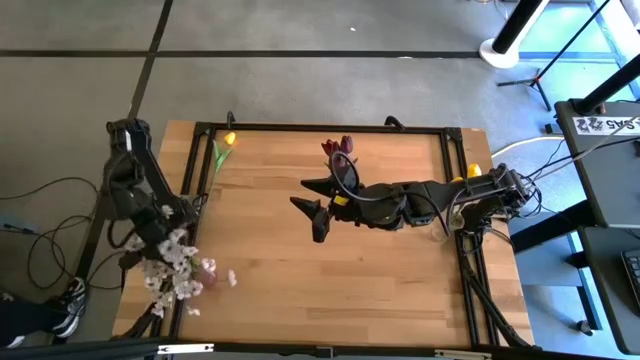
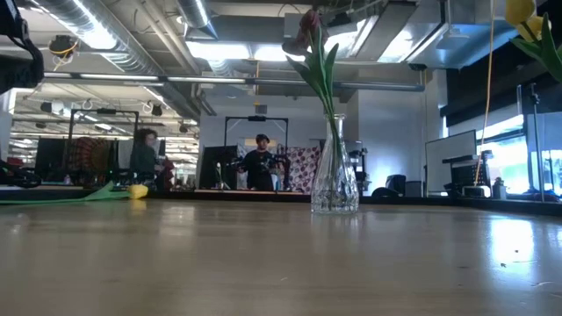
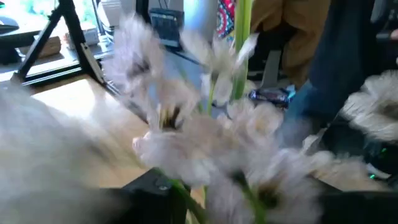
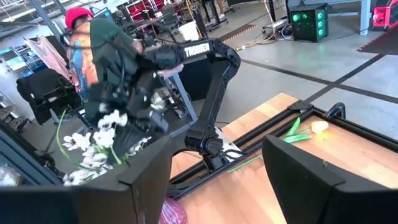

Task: Sort flowers into vase by color
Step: Put the white flowers into the violet vase, then put the yellow tulip into the bottom transparent vase

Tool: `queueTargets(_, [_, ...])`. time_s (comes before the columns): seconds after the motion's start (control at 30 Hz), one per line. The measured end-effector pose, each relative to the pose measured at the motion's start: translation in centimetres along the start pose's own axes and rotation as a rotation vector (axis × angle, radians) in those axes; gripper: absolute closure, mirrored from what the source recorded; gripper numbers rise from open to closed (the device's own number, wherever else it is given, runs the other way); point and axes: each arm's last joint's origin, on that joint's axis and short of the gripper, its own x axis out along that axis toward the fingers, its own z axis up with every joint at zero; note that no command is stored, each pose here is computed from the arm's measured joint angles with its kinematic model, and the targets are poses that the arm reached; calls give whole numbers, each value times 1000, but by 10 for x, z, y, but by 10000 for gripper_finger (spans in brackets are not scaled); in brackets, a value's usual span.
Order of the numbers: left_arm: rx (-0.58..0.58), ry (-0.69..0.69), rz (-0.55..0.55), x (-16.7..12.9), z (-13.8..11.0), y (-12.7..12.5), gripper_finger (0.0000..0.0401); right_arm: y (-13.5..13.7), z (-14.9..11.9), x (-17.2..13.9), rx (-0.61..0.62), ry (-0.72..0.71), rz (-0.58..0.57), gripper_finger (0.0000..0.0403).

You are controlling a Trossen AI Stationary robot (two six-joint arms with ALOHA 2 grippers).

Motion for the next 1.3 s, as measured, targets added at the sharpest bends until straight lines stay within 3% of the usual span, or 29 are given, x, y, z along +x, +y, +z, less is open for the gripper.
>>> queueTargets(0.33, [-88,-145,2,-37,43,4,264,0,0,0,-6,0,0,153])
queueTargets(0.53, [-131,-254,123,-60,64,10,264,0,0,0,-45,0,-1,153])
queueTargets(0.63, [-185,-264,252,-68,66,15,264,0,0,0,-49,0,0,153])
queueTargets(0.77, [-316,-246,579,-84,49,29,264,0,0,0,-28,-7,-13,153])
queueTargets(0.93, [-528,-269,901,-106,13,45,264,-7,8,-1,-18,-58,-92,153])
queueTargets(1.03, [-634,-316,995,-118,-4,51,264,-23,20,5,-18,-70,-116,152])
queueTargets(1.3, [-581,-423,1065,-87,-21,47,264,-92,66,24,-130,-33,-72,125])
